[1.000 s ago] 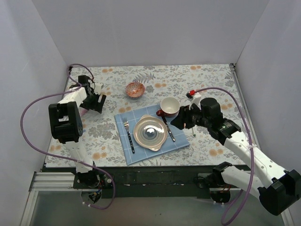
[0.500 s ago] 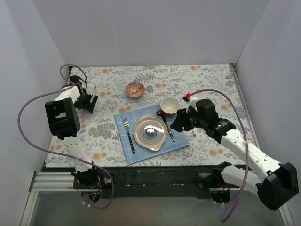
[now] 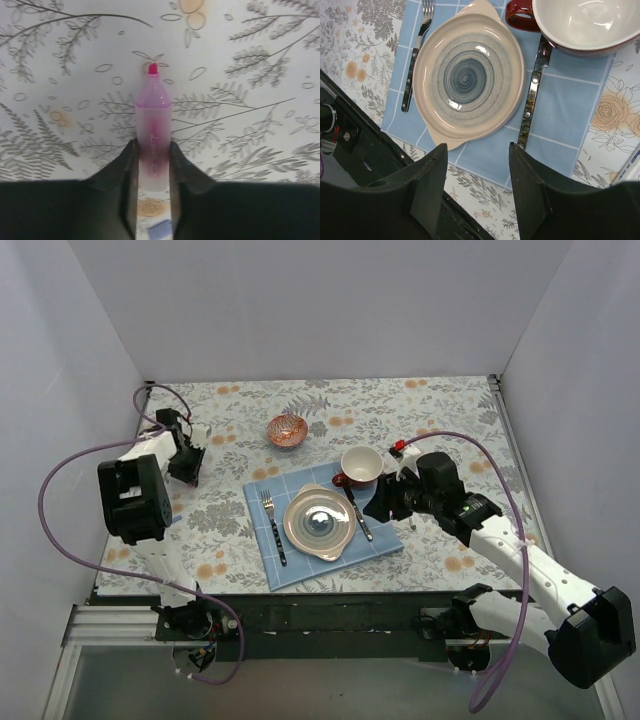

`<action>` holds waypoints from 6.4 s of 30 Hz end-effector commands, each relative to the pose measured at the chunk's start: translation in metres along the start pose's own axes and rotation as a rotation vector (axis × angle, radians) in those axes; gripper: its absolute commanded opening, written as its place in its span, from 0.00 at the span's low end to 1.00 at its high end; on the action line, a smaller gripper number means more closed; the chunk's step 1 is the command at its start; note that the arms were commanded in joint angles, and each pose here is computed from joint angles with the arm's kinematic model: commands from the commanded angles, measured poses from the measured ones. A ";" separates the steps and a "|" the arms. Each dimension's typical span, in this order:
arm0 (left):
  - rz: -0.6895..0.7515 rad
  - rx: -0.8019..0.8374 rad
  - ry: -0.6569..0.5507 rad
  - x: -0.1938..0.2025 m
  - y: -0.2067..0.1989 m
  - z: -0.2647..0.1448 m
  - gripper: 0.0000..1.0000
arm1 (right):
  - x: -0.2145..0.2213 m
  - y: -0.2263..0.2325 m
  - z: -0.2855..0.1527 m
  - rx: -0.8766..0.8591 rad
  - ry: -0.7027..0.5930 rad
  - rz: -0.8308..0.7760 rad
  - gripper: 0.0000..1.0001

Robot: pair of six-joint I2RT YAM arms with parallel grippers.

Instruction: Insert the pens into the pen caps

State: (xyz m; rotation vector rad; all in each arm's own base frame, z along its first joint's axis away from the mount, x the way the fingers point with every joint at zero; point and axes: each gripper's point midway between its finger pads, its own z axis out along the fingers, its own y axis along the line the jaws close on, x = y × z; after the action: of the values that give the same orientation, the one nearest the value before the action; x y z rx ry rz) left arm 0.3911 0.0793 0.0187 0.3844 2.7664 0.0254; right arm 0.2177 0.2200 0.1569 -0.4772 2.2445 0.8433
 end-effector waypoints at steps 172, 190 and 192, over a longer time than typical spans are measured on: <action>0.147 0.996 -0.743 -0.021 -0.351 -0.262 0.00 | -0.004 -0.262 -0.016 1.254 -0.034 1.352 0.57; 0.159 0.995 -0.741 -0.020 -0.351 -0.261 0.00 | 0.020 -0.287 0.006 1.274 0.044 1.367 0.57; 0.161 0.993 -0.741 -0.019 -0.350 -0.262 0.00 | 0.025 -0.287 0.004 1.287 0.050 1.365 0.56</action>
State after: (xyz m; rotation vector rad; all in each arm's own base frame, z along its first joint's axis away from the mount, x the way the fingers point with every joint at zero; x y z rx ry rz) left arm 0.2297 -0.2563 0.2434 0.6437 1.8483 -1.2152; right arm 0.3660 0.0188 0.0185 1.6947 2.3903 -0.2110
